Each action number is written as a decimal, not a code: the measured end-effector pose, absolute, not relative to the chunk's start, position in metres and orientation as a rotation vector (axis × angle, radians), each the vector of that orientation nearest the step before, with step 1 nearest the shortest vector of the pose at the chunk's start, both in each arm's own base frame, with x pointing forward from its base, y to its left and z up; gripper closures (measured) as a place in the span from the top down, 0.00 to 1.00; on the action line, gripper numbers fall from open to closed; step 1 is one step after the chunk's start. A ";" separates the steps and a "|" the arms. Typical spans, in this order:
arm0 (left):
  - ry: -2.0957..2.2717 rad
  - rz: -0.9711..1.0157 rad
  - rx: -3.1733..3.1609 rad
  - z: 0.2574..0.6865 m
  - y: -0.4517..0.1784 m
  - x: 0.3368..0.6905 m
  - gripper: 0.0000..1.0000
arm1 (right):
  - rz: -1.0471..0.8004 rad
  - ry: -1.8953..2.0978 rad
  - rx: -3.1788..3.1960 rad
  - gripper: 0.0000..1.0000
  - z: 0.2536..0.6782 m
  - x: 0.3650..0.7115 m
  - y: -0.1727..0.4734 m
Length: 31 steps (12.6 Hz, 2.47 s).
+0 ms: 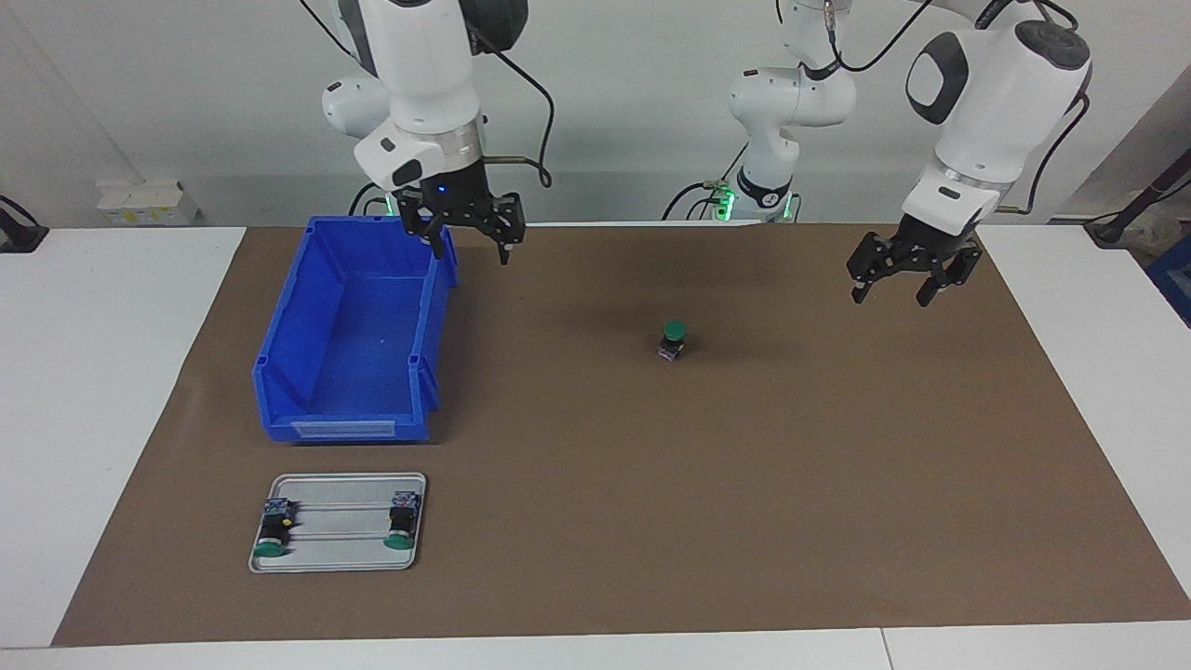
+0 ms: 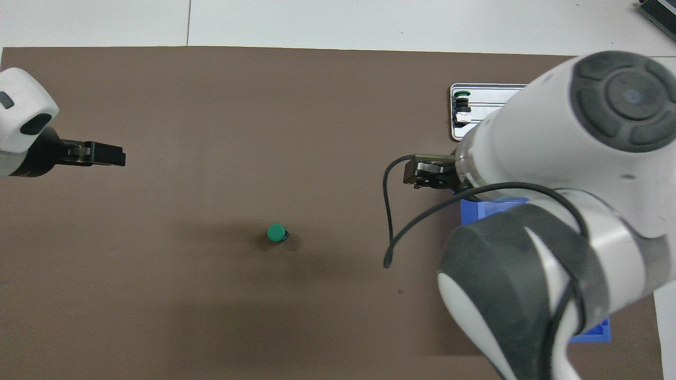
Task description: Place and press button with both arms
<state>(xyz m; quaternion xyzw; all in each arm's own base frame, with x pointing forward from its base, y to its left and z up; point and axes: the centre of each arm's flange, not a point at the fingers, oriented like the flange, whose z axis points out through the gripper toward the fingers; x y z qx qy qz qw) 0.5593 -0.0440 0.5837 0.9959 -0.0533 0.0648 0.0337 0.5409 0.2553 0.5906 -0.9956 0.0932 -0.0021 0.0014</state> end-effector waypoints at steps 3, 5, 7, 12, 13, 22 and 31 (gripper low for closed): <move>-0.214 0.175 3.068 0.622 -0.025 0.558 1.00 | -0.039 0.395 -3.127 0.89 0.548 0.549 0.354; -0.214 0.155 3.069 0.636 -0.018 0.556 1.00 | -0.124 0.407 -3.086 0.89 0.518 0.546 0.421; -0.217 0.131 3.070 0.638 -0.019 0.555 1.00 | -0.198 0.407 -3.018 0.88 0.496 0.542 0.462; -0.224 0.033 3.070 0.630 -0.021 0.550 1.00 | -0.185 0.295 -3.034 0.88 0.403 0.522 0.513; -0.226 0.019 3.069 0.630 -0.021 0.549 1.00 | -0.191 0.286 -3.034 0.88 0.384 0.522 0.519; -0.247 0.004 3.106 0.616 -0.023 0.550 1.00 | -0.064 0.383 -3.047 0.86 0.318 0.513 0.512; -0.248 0.005 3.109 0.615 -0.023 0.548 1.00 | 0.077 0.722 -2.975 0.74 0.311 0.506 0.510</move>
